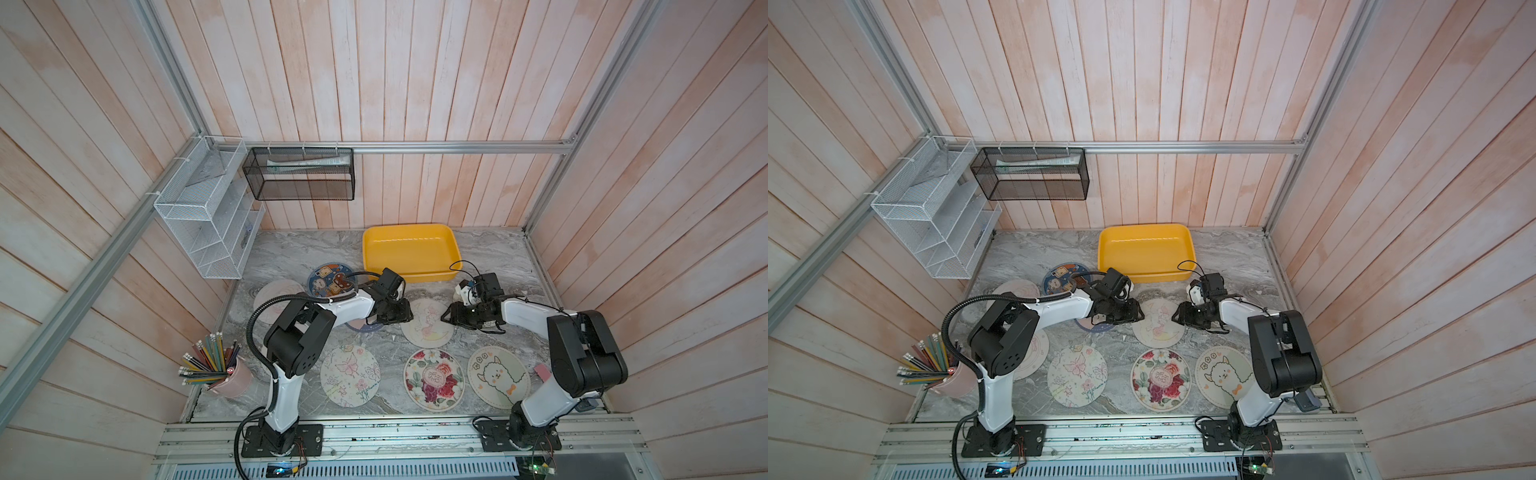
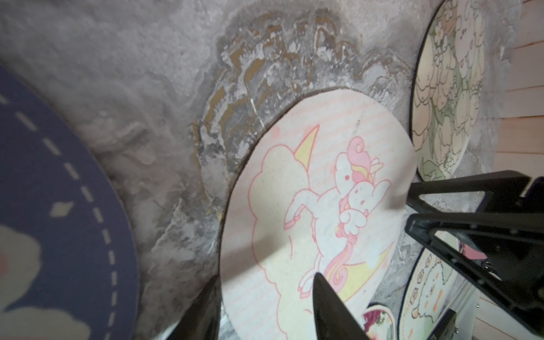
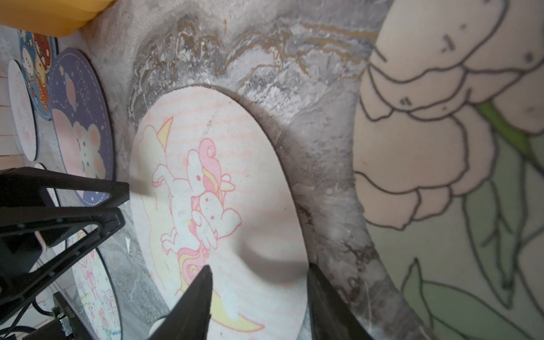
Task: Put the coasters into the storage box
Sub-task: Pick up the coaster from the center of the board.
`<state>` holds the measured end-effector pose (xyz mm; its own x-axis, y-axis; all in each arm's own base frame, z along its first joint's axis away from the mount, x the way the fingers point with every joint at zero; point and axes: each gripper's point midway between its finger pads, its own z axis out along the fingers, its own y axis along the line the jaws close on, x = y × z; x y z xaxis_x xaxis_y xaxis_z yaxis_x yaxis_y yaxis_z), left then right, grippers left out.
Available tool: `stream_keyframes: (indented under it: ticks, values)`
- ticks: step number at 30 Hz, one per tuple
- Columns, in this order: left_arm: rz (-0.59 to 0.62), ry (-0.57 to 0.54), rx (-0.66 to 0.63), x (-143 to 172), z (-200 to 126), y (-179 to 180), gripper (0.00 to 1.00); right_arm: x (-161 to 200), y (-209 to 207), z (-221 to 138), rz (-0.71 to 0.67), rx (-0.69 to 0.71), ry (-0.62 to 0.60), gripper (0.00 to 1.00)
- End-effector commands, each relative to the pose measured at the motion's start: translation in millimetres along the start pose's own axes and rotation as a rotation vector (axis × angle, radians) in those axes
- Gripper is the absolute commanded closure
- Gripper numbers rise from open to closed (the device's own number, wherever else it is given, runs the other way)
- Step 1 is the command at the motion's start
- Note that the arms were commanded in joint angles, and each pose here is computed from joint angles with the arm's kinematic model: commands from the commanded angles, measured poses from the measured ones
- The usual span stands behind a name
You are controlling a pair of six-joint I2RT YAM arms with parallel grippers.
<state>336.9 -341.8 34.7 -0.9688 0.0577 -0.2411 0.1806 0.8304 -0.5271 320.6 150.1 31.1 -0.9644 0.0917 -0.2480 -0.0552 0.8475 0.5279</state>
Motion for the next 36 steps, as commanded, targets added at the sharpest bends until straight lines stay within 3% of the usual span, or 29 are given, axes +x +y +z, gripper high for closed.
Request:
stream_keyframes:
  ticks: [1, 4, 18, 29, 36]
  values:
    - [-0.018, 0.098, -0.054, 27, 16, 18, 0.49, 13, -6, 9, 0.015, 0.02, 0.057, 0.52]
    - [-0.018, 0.099, -0.054, 27, 16, 18, 0.49, 12, -5, 9, 0.016, 0.019, 0.053, 0.64]
    - [-0.015, 0.061, -0.016, 21, 8, 11, 0.45, 1, 12, -5, 0.001, -0.029, 0.014, 1.0]
    - [-0.067, -0.103, 0.085, -2, -32, 10, 0.26, -22, 58, -54, -0.057, -0.117, -0.061, 1.0]
    - [-0.076, -0.19, 0.109, -12, -60, 21, 0.17, -59, 111, -91, -0.142, -0.21, -0.154, 1.0]
